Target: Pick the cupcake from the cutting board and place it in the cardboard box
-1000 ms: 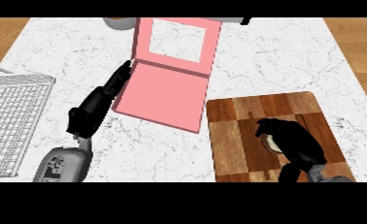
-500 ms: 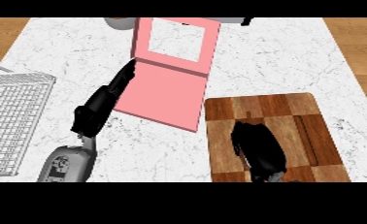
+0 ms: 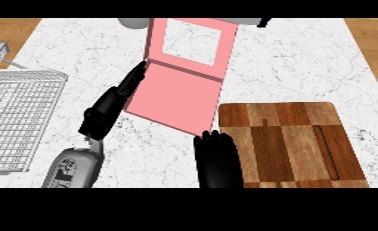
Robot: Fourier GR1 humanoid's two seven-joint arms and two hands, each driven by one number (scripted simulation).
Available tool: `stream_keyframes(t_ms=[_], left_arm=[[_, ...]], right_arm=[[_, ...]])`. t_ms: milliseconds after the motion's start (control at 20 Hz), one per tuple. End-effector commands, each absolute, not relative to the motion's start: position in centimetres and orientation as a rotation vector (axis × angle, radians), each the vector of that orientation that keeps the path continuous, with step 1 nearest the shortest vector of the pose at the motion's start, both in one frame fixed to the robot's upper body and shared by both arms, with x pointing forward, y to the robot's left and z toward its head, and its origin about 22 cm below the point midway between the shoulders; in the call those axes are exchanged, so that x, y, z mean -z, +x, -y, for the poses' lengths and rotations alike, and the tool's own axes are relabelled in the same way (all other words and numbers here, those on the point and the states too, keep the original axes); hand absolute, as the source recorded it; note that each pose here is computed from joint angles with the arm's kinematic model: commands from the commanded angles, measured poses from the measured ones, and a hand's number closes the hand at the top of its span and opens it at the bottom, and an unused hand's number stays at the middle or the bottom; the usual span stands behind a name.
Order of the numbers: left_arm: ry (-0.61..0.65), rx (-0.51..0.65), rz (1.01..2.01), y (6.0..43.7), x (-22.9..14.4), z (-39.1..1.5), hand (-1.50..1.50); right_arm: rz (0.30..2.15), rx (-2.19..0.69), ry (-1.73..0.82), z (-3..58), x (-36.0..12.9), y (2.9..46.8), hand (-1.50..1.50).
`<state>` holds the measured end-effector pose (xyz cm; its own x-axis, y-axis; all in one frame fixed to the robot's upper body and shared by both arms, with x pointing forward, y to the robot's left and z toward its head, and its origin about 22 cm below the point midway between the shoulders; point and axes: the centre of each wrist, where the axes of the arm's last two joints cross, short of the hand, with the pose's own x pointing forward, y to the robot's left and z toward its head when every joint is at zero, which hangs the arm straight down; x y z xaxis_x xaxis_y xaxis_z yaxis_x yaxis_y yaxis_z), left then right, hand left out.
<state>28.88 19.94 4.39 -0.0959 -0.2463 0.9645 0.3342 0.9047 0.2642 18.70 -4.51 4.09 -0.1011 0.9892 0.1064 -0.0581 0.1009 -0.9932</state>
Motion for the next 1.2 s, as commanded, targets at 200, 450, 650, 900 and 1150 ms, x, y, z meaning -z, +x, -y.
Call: stream_keyframes(t_ms=[200, 450, 650, 900, 1150], left_arm=[[-0.095, 0.493, 1.594, 28.7, -3.7, -19.1, 0.00], [-0.077, 0.499, 1.587, 28.6, -4.0, -19.4, 0.00], [-0.075, 0.470, 1.589, 29.1, -4.0, -18.6, 0.00], [-0.061, 0.477, 1.585, 29.1, -4.5, -19.9, 0.00], [-0.083, 0.478, 1.576, 28.7, -4.0, -19.2, 0.00]], right_arm=[[1.445, -1.055, -1.159, -0.6, -8.3, 14.3, 1.50], [1.560, -0.984, -1.095, -0.8, -10.7, 12.5, 1.50], [1.659, -0.877, -1.137, -0.7, -13.1, 12.8, 1.50], [1.652, -0.746, -1.133, -0.2, -14.5, 13.2, 1.50], [1.618, -0.673, -1.200, -0.3, -15.4, 14.3, 1.50]])
